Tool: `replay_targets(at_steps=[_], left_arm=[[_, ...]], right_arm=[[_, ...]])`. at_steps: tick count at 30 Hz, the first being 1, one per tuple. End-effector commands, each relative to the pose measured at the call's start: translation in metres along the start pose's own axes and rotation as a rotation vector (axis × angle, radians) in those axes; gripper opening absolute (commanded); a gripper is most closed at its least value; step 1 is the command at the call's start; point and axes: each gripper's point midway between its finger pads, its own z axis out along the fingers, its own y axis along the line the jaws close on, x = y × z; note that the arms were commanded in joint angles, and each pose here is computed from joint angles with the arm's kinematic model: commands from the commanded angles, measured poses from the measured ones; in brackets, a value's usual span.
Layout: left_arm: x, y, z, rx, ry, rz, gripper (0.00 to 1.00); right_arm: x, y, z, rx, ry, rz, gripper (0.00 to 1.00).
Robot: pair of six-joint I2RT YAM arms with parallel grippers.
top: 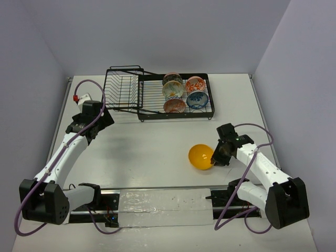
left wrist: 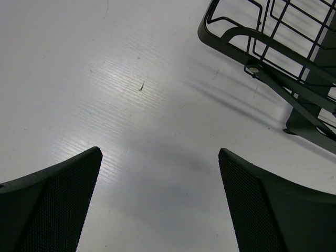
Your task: Load the bowls into the dish rack
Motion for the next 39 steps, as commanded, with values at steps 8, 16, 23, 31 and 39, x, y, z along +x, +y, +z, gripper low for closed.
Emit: replay_targets(at_steps=[8, 16, 23, 31, 39], left_arm=[[-0.009, -0.004, -0.006, 0.011, -0.031, -0.009, 0.98], [-0.009, -0.004, -0.005, 0.006, -0.029, -0.007, 0.98], [-0.009, -0.003, -0.004, -0.001, -0.031, -0.008, 0.98], [-0.008, -0.003, -0.003, -0.003, -0.026, -0.005, 0.98], [-0.009, -0.001, -0.004, -0.012, -0.031, -0.008, 0.98]], right_arm=[[0.004, -0.001, 0.016, -0.017, -0.002, 0.029, 0.13], [-0.009, 0.007, 0.009, -0.034, -0.038, 0.01, 0.0], [-0.021, 0.029, -0.008, -0.127, -0.079, -0.033, 0.0], [-0.058, 0.063, -0.062, -0.226, -0.235, -0.127, 0.0], [-0.076, 0.092, -0.085, -0.256, -0.276, -0.212, 0.0]])
